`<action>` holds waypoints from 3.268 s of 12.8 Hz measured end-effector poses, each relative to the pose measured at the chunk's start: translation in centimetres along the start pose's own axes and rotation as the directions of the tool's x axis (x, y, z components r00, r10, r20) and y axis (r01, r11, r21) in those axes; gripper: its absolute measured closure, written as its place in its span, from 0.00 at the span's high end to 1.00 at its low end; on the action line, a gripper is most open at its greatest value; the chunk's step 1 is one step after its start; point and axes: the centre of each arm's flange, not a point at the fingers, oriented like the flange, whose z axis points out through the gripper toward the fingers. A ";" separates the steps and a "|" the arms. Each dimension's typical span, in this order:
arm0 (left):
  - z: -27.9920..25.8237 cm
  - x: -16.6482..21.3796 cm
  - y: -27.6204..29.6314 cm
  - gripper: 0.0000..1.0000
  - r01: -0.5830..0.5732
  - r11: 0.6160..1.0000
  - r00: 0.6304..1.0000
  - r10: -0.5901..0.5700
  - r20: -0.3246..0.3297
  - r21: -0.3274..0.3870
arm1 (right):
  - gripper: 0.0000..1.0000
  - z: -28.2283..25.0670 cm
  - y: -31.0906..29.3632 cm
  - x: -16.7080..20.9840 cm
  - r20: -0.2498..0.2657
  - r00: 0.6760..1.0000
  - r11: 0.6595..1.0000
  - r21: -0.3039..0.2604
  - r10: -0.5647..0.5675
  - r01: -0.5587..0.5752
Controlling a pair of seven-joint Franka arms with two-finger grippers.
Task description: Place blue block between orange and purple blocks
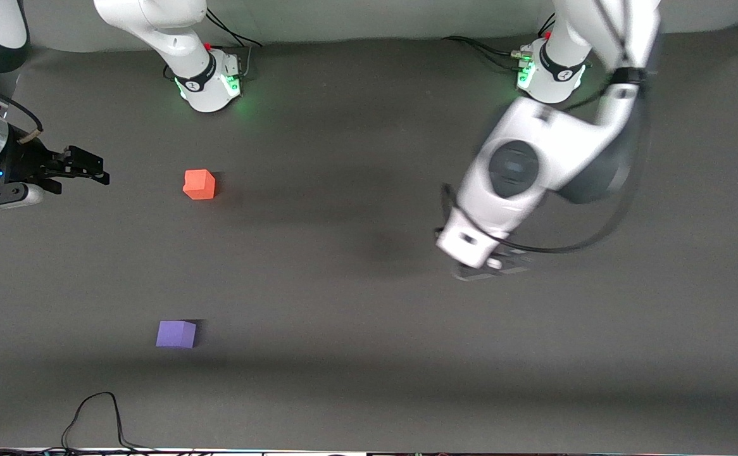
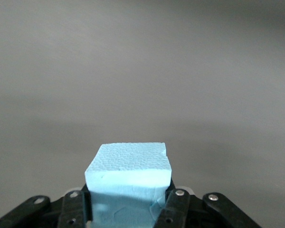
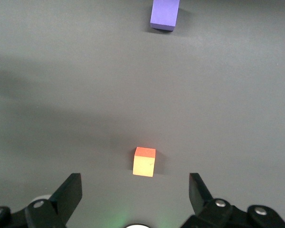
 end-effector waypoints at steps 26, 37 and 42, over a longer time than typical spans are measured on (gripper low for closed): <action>-1.1 -3.8 7.7 1.00 0.036 0.996 0.998 -0.040 -0.048 -0.083 | 1.00 0.1 0.1 0.0 0.001 1.000 1.000 0.001 -0.005 0.005; -10.0 8.5 -34.3 1.00 -0.074 0.996 0.992 0.079 0.103 -0.050 | 1.00 0.1 0.6 0.0 0.001 1.000 1.000 0.002 0.002 -0.002; -11.8 8.5 -39.6 1.00 -0.119 0.991 0.990 0.124 0.067 -0.065 | 1.00 0.1 0.6 0.0 0.002 1.000 1.000 0.002 0.003 -0.003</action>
